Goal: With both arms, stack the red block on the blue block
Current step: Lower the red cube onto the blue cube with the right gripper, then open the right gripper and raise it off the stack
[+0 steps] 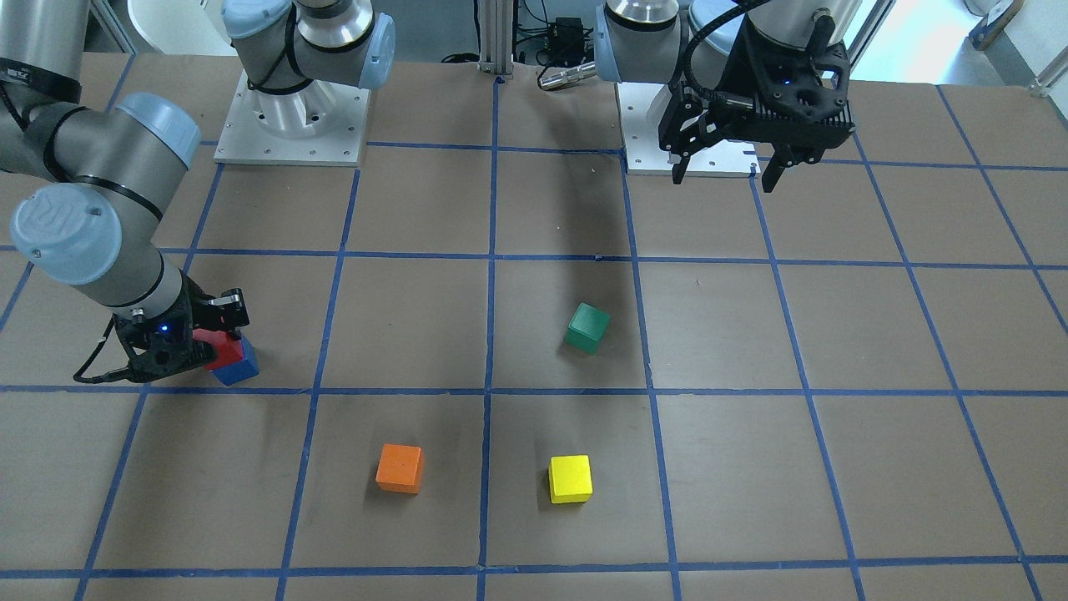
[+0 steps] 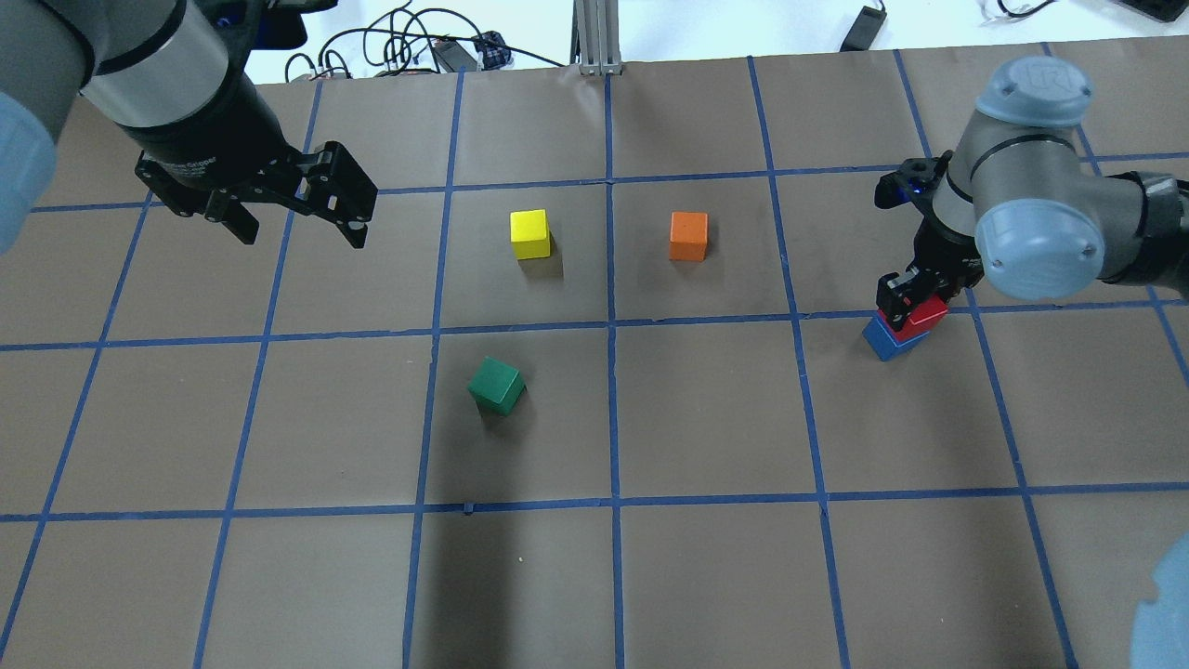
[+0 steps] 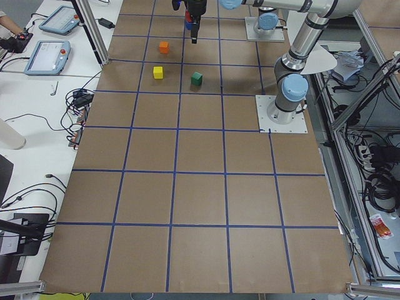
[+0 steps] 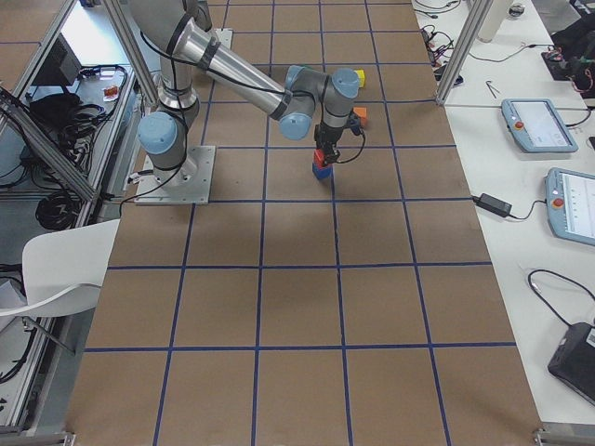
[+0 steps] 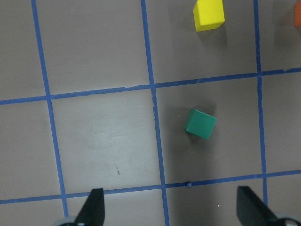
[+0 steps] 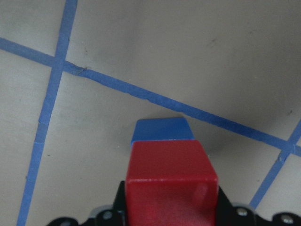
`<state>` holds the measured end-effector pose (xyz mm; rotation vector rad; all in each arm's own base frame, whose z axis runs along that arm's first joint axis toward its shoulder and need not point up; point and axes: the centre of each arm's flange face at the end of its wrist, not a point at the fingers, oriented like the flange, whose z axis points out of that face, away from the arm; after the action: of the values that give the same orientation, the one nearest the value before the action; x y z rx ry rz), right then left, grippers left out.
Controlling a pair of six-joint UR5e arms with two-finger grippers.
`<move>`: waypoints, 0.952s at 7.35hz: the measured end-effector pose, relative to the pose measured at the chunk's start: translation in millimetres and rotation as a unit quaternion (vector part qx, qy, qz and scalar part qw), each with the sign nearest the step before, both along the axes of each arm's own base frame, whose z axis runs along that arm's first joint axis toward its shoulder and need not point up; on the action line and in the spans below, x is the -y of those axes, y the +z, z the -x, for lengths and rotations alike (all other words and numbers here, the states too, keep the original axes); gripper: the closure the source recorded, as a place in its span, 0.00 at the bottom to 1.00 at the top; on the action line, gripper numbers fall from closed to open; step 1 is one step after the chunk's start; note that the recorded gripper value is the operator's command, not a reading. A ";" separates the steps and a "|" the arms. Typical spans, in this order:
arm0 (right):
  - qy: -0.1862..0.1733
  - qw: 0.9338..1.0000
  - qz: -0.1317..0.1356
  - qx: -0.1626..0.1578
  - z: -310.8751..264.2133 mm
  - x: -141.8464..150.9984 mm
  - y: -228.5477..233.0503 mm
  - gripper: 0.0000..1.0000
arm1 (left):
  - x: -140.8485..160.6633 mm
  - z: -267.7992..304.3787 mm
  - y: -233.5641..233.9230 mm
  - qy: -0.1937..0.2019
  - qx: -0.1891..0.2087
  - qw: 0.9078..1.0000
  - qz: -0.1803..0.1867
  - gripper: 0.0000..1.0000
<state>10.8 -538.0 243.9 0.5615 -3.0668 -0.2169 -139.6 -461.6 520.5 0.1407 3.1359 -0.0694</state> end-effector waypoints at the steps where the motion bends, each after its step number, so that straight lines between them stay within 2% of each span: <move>1: 0.000 1.000 0.002 0.000 0.1 0.9 -1.3 0.30 | 0.1 0.0 0.0 0.000 0.000 1.000 0.000 0.00; 2: -0.001 1.000 0.003 0.000 0.2 1.2 -1.6 0.23 | 0.1 0.0 -0.1 0.000 0.000 1.000 0.000 0.00; 4: -0.001 1.000 0.003 0.000 0.2 1.3 -1.8 0.23 | 0.1 0.5 -0.5 -0.001 0.000 1.000 0.000 0.00; 5: -0.001 1.000 0.004 0.000 0.3 1.7 -0.9 0.17 | 0.2 0.6 -0.7 -0.001 0.000 1.000 -0.001 0.00; 6: -0.002 1.000 0.007 -0.001 0.6 3.1 3.8 0.05 | 0.2 0.7 -0.7 -0.001 0.000 1.000 -0.001 0.00; 7: -0.003 1.000 0.016 -0.004 1.1 5.3 15.4 0.00 | 0.3 0.7 -0.8 -0.001 0.000 1.000 -0.001 0.00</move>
<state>9.7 -543.2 259.3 0.5499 -3.0578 -0.1690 -140.3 -461.8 519.8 0.1431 3.1359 -0.0676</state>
